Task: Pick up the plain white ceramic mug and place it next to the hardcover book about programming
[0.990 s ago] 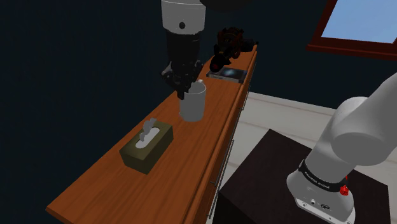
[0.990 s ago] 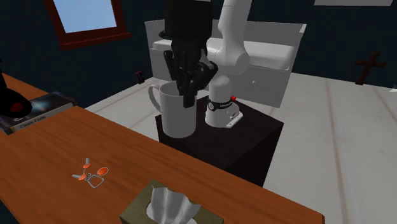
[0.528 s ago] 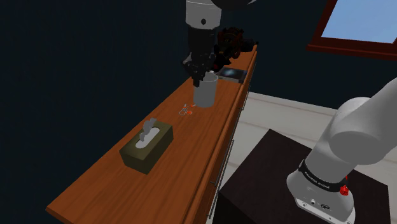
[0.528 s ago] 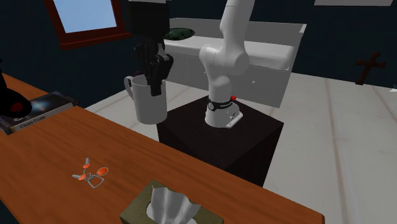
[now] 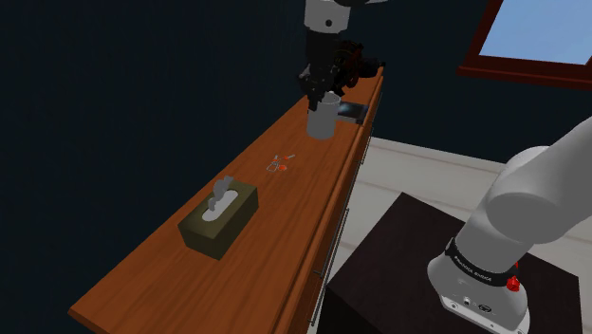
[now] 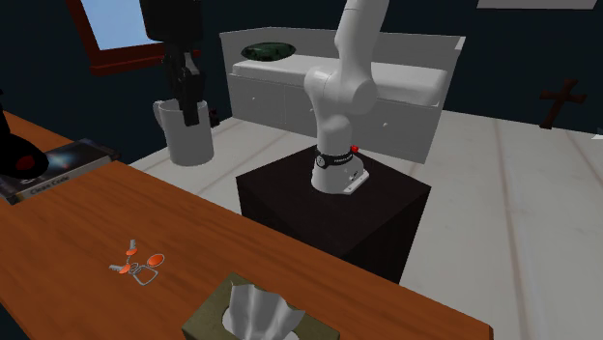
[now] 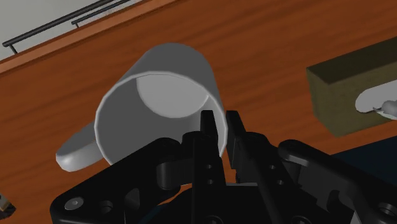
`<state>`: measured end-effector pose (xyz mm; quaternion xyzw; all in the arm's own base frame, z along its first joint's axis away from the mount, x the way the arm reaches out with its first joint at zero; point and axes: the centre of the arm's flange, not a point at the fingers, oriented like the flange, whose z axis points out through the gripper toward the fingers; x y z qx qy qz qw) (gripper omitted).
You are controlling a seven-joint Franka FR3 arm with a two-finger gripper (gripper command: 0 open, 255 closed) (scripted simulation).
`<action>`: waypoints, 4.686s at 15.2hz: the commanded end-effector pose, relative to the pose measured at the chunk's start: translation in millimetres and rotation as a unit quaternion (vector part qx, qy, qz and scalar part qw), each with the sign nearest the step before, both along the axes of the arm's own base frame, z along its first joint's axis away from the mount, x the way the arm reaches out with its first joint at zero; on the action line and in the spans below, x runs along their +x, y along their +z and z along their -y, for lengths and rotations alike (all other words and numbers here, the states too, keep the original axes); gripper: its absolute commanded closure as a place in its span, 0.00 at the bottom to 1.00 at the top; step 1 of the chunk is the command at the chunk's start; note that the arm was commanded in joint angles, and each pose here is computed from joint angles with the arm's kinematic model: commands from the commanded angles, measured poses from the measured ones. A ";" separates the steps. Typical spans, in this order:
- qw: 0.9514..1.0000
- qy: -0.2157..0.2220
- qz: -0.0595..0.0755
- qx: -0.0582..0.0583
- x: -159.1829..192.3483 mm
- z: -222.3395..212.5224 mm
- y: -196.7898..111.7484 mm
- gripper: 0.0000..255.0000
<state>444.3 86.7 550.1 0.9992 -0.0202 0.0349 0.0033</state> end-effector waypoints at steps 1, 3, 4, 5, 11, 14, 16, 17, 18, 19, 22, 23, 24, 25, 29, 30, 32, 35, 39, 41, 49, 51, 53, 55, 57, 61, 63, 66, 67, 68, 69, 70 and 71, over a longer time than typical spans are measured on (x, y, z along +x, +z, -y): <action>1.000 0.001 0.000 0.000 6.0 23.4 -2.0 1.00; 1.000 0.001 0.000 0.000 12.7 49.0 -1.9 1.00; 1.000 0.001 0.000 0.000 16.1 61.7 -1.9 1.00; 1.000 0.001 0.000 0.000 19.4 74.5 -1.9 1.00; 1.000 0.001 0.000 0.000 39.5 151.1 -1.6 1.00; 1.000 0.001 0.000 0.000 49.5 189.4 -1.5 1.00; 1.000 0.001 0.000 0.000 56.2 214.9 -1.4 1.00; 1.000 0.001 0.000 0.000 59.5 227.7 -1.3 1.00; 1.000 0.001 0.000 0.000 62.9 240.5 -1.3 1.00; 1.000 0.001 0.000 0.000 66.2 253.2 -1.3 1.00; 1.000 0.001 0.000 0.000 76.3 291.6 -1.1 1.00; 1.000 0.001 0.000 0.000 79.6 304.3 -1.1 1.00; 1.000 0.001 0.000 0.000 83.0 317.1 -1.0 1.00; 1.000 0.001 0.000 0.000 86.3 329.9 -1.0 1.00; 1.000 0.001 0.000 0.000 99.3 379.5 -0.8 1.00; 1.000 0.001 0.000 0.000 99.3 379.5 -6.1 1.00; 1.000 0.001 0.000 0.000 99.3 379.5 -16.7 1.00; 1.000 0.001 0.000 0.000 99.3 379.5 -32.5 1.00; 1.000 0.001 0.000 0.000 99.3 379.5 -53.6 1.00; 1.000 0.001 0.000 0.000 99.3 379.5 -64.2 1.00; 1.000 0.001 0.000 0.000 99.3 379.5 -106.4 1.00; 1.000 0.001 0.000 0.000 99.3 379.5 -117.0 1.00; 1.000 0.001 0.000 0.000 99.3 379.5 -127.6 1.00; 1.000 0.001 0.000 0.000 99.3 379.5 -138.1 1.00; 1.000 0.001 0.000 0.000 99.3 379.5 -148.7 1.00; 1.000 0.001 0.000 0.000 99.3 379.5 -165.8 1.00; 1.000 0.001 0.000 0.000 99.3 379.5 -165.8 1.00; 1.000 0.001 0.000 0.000 99.3 379.5 -165.8 1.00; 1.000 0.001 0.000 0.000 99.3 379.5 -165.8 1.00; 1.000 0.001 0.000 0.000 99.3 379.5 -165.8 0.00; 1.000 0.001 0.000 0.000 99.3 379.5 -165.8 0.00; 1.000 0.001 0.000 0.000 99.3 379.5 -165.8 0.00; 1.000 0.001 0.000 0.000 99.3 379.5 -165.8 0.00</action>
